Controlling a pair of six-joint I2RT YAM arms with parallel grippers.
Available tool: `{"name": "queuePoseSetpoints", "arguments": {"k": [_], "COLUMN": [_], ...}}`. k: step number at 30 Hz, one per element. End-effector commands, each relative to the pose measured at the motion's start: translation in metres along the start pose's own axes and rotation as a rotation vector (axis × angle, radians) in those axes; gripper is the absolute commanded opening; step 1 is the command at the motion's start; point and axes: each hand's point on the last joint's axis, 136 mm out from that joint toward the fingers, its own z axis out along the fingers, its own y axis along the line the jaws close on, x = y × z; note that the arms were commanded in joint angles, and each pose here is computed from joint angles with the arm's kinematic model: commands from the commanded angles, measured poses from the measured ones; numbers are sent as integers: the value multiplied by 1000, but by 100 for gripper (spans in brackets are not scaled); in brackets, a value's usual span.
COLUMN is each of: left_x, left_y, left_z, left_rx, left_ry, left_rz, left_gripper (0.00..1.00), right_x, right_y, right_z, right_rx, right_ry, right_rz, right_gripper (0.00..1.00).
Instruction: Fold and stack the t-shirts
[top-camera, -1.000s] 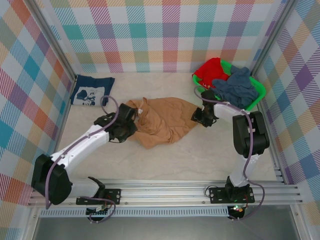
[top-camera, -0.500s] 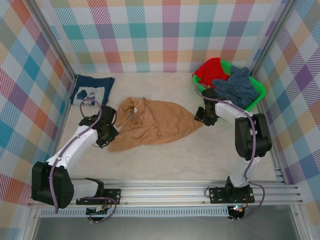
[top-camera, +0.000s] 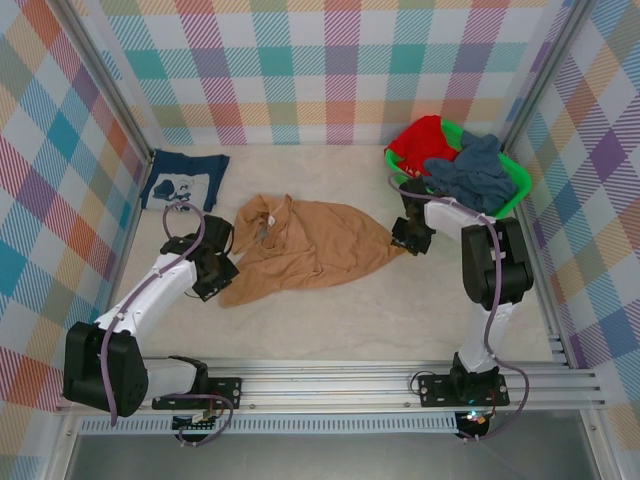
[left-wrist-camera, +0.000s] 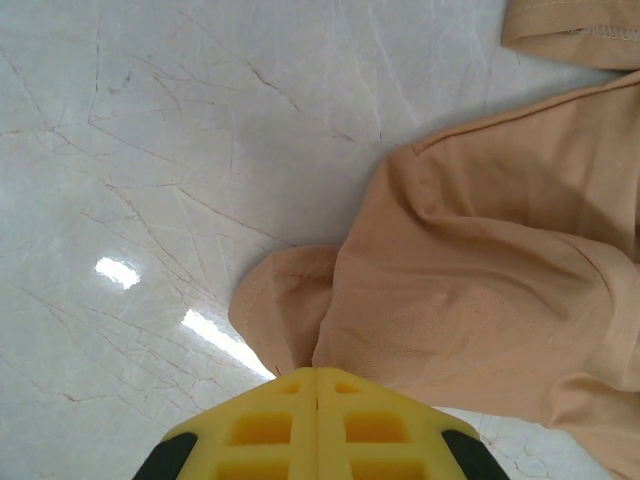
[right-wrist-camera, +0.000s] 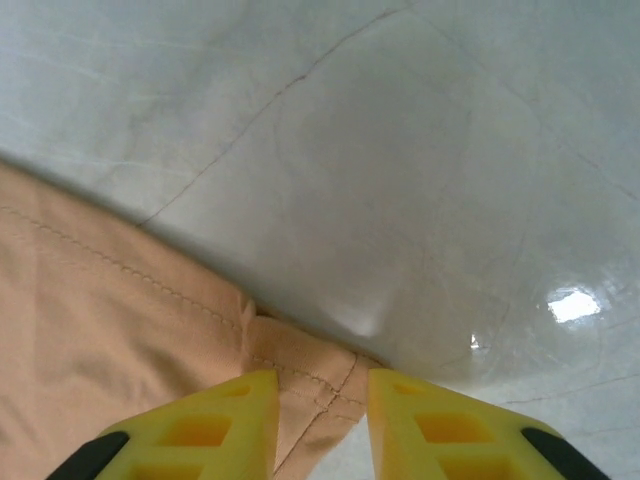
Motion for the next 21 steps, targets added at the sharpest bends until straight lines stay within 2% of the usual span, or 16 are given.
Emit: {"name": "queuePoseSetpoints", "arguments": {"k": [1,5,7,8,10,11,16,21], "left_x": [3,3,3,3,4,4,1,-17], "left_y": [5,4,4,4,2,-1,-32,-52], "left_z": [0,0,-1,-1,-2,-3,-21,-55], "left_rx": [-3,2,0,0,12,26,181,252], "left_ry": [15,19,20,22,25,28,23,-19], "left_rz": [-2,-1,7,8,9,13,40,13], "left_gripper": [0,0,0,0,0,0,0,0], "right_x": [13,11,8,6,5,4,-10,-32], "right_y": [-13,-5,-1,1,3,3,5,10], "right_z": [2,13,15,15,16,14,-30,-92], "right_rx": [33,24,15,9,3,3,-35,-50], "right_ry": [17,49,42,40,40,32,-96,-221], "right_rz": [48,31,33,34,35,37,29,-21], "right_gripper": [29,31,28,24,4,0,0,0]}}
